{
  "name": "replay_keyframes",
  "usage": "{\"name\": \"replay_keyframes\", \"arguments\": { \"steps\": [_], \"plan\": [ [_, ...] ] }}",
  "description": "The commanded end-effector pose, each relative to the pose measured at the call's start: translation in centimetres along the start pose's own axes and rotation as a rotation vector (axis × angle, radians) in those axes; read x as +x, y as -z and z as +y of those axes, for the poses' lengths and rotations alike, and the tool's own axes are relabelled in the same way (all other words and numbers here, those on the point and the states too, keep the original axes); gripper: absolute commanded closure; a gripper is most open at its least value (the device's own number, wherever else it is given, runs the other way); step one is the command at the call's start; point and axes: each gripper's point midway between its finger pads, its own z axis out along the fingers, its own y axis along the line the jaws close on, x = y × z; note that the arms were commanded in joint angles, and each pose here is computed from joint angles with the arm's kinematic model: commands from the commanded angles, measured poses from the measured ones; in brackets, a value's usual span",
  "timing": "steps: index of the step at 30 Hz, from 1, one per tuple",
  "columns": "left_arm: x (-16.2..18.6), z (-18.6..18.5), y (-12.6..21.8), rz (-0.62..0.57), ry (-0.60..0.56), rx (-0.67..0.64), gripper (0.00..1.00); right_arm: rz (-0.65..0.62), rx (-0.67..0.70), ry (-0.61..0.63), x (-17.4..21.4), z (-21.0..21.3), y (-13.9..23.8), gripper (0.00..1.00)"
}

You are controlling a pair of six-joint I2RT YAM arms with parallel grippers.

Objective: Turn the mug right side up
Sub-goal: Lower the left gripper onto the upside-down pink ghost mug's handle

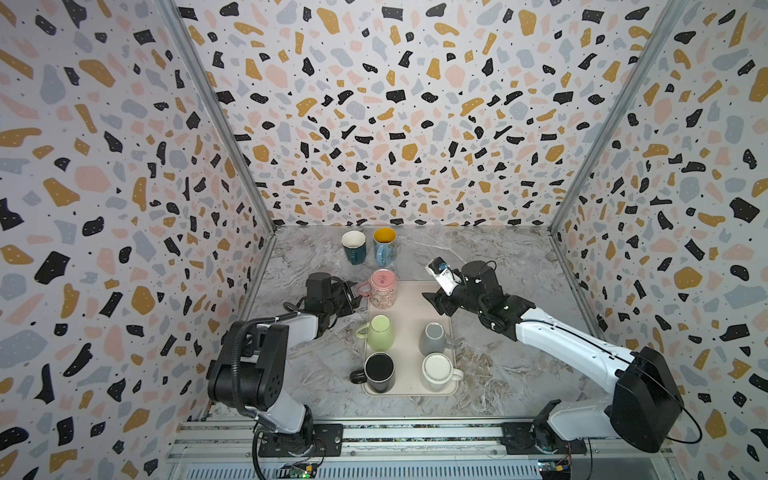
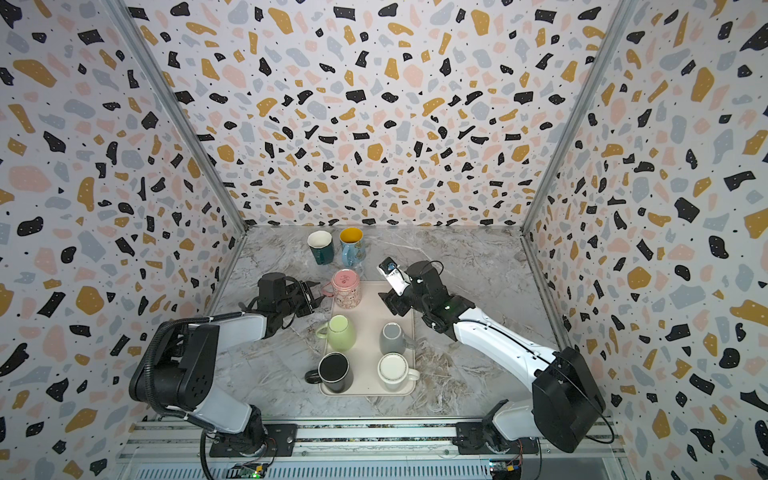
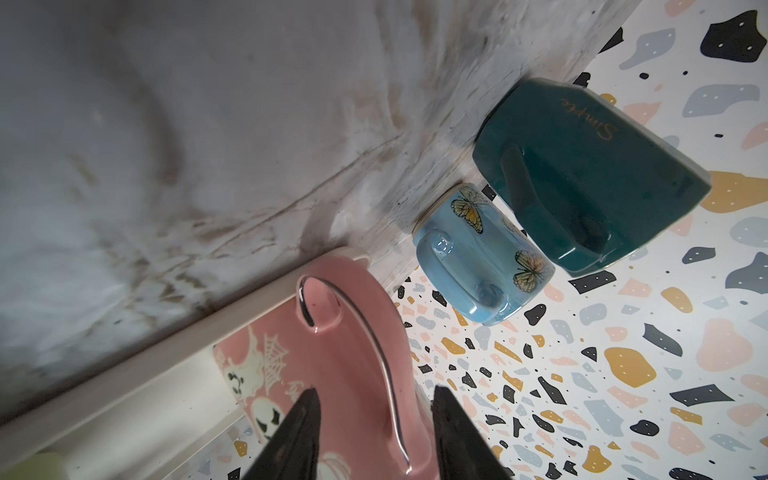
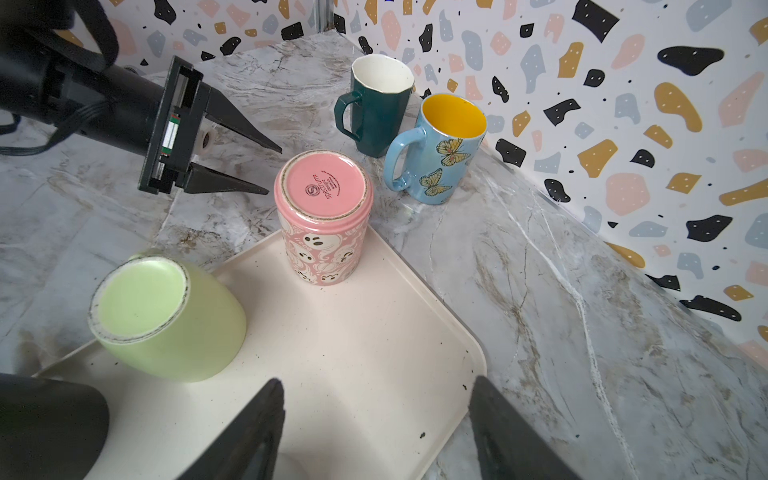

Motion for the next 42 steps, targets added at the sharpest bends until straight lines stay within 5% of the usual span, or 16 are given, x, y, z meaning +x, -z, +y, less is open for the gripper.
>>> {"name": "replay_keyframes", "arguments": {
  "steps": [1,26,32,42],
  "plan": [
    [1.7,-2.1,-0.7,0.054,0.026,0.066,0.56,-0.037,0.009,-0.003,-1.8,-0.6,0.2,0.28],
    [2.2,-2.2,-4.3,0.098,0.016,0.076,0.61,-0.022,0.021,-0.011,-1.3,-1.3,-0.1,0.28],
    [2.3,-2.1,-4.5,0.108,0.014,0.079,0.69,-0.021,0.024,-0.012,-1.2,-1.4,-0.1,0.28],
    [3.0,-1.8,-5.2,0.150,0.000,0.082,1.00,-0.011,0.035,-0.013,-0.8,-1.6,-0.4,0.28]
  ]
}}
